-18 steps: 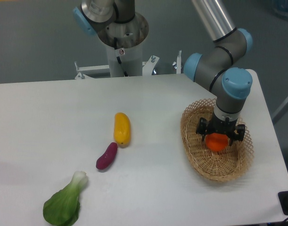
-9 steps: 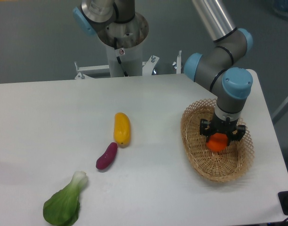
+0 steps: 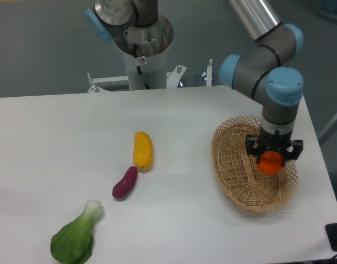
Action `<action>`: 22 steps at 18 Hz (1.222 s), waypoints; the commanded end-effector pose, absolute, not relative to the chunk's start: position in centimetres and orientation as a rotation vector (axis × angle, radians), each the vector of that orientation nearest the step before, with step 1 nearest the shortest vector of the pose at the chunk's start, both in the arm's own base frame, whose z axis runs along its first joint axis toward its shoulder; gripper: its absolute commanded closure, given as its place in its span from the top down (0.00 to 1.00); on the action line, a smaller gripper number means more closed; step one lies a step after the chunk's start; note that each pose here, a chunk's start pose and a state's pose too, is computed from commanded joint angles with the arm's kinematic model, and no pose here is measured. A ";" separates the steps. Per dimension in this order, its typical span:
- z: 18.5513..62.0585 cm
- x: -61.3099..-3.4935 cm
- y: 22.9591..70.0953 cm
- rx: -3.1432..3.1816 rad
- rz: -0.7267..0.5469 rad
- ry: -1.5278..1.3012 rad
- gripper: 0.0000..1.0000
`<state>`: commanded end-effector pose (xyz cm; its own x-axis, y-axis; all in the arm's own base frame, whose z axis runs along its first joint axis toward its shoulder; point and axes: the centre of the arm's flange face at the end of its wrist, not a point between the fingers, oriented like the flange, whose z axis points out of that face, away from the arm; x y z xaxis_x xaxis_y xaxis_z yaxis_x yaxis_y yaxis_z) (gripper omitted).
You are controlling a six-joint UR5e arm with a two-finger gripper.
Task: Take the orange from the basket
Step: 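Lift the grasped orange up out of the basket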
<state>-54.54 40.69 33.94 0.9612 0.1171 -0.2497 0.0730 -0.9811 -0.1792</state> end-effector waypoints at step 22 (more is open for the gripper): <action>43.0 -48.9 43.9 -2.943 0.276 -0.014 0.66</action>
<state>-48.85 43.88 42.97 0.9827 0.0268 -0.1834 -0.0076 -0.9828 -0.1847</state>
